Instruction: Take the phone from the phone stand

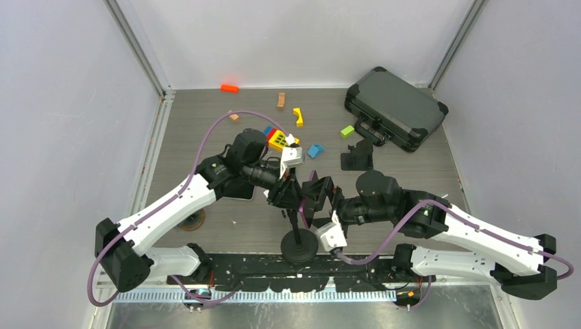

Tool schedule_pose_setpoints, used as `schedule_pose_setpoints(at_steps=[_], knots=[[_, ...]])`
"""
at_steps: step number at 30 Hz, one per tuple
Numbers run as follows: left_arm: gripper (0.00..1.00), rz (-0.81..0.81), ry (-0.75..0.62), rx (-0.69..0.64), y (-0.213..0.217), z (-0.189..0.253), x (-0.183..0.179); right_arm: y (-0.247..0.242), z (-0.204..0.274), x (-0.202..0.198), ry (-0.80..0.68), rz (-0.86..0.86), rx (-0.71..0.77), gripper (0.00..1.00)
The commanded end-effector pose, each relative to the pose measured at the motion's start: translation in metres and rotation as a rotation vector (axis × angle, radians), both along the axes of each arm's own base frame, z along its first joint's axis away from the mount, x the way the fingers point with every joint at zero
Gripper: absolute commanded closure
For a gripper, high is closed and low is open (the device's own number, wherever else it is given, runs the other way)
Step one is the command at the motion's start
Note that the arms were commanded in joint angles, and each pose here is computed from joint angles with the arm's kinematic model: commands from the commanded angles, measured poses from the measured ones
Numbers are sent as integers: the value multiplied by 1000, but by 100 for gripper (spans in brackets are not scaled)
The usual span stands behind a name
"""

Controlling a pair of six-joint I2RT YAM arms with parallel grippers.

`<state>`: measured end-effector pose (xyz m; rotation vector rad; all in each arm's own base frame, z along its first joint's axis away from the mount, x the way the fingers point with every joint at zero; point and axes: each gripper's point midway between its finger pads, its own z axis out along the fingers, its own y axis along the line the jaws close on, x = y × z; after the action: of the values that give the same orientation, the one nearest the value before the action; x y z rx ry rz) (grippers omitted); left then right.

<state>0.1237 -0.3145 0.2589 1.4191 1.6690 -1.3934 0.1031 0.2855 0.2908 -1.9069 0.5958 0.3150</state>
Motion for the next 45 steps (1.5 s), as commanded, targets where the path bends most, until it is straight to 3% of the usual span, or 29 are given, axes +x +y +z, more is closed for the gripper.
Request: schedule_pose_setpoints(at_steps=[1, 9, 17, 19, 21, 23, 37, 45], knots=[[100, -65, -77, -164, -6, 56, -7, 12, 9, 4, -5, -11, 76, 5], [100, -63, -59, -169, -6, 56, -8, 16, 6, 6, 7, -26, 101, 16], [100, -42, -67, -171, -5, 52, -6, 18, 20, 6, 125, -85, 166, 52], [100, -36, -71, -172, -5, 52, -7, 20, 22, 5, 180, -108, 183, 64], [100, -29, -79, -177, -3, 54, -7, 21, 26, 5, 245, -136, 210, 83], [100, -23, -88, -181, -2, 55, -7, 23, 29, 6, 286, -159, 241, 91], [100, -4, -102, -196, 3, 56, -10, 22, 56, 24, 478, -325, 502, 98], [100, 5, -105, -198, 4, 53, -10, 20, 62, 22, 512, -321, 546, 100]])
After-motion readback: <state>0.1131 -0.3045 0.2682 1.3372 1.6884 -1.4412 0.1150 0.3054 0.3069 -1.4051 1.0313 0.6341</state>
